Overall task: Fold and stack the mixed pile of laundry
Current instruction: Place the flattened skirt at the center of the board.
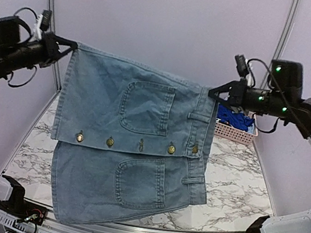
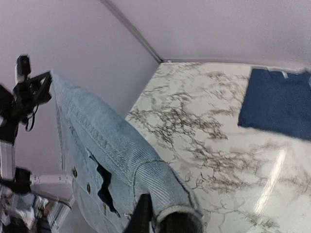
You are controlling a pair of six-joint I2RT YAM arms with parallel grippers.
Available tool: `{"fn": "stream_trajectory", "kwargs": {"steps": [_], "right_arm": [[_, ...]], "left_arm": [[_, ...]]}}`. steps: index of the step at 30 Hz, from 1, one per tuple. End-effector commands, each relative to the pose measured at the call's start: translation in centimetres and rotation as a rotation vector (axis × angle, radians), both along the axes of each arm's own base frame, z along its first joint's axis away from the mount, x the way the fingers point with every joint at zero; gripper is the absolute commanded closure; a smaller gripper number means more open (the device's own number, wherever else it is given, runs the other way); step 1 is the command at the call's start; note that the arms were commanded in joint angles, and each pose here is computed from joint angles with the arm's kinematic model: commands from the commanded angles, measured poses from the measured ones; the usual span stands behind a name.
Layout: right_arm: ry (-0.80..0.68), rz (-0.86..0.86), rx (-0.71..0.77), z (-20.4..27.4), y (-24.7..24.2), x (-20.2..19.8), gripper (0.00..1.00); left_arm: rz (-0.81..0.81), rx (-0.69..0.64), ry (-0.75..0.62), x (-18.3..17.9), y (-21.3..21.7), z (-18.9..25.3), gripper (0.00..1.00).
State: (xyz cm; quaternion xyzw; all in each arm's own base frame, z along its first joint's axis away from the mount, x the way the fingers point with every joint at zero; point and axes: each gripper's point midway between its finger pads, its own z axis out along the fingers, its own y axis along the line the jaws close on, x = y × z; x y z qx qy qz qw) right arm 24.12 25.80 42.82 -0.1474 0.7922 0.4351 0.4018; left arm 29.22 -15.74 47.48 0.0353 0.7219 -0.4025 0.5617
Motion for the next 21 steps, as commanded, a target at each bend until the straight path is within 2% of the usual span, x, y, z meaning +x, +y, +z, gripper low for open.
{"fn": "stream_trajectory", "kwargs": {"steps": [1, 2, 3, 5, 6, 9, 10, 12, 17, 21], "right_arm": [[0.231, -0.233, -0.103, -10.8, -4.0, 6.8, 0.77], [0.269, -0.256, -0.115, -13.7, -4.7, 8.0, 0.71], [0.295, -0.297, -0.115, -15.5, -5.7, 9.7, 0.66], [0.328, -0.312, -0.145, -18.9, -6.0, 12.2, 0.49], [0.347, -0.327, -0.184, -20.5, -6.3, 13.2, 0.45], [0.379, -0.284, -0.288, -23.0, -6.3, 13.8, 0.43], [0.376, -0.249, -0.282, -23.1, -5.7, 13.3, 0.43], [0.330, -0.171, -0.252, -22.4, -3.9, 12.1, 0.44], [0.334, 0.039, -0.259, -24.5, 1.7, 8.3, 0.46], [0.343, 0.131, -0.269, -26.4, 5.7, 8.1, 0.53]], "left_arm": [[0.127, 0.128, 0.293, 7.9, -0.1, -12.1, 1.00], [0.142, 0.163, 0.335, 9.6, -0.2, -14.6, 1.00], [0.189, 0.205, 0.391, 11.6, 0.2, -17.5, 0.89], [0.222, 0.298, 0.497, 15.2, 0.4, -23.3, 0.51], [0.239, 0.335, 0.537, 16.4, 0.5, -25.2, 0.37], [0.228, 0.382, 0.593, 17.7, 0.2, -27.7, 0.10], [0.222, 0.382, 0.606, 17.3, 0.2, -28.1, 0.02], [0.207, 0.390, 0.604, 16.2, 0.1, -28.3, 0.01], [0.105, 0.417, 0.627, 11.5, -1.1, -30.4, 0.01], [0.045, 0.432, 0.674, 8.4, -2.0, -33.5, 0.01]]}}
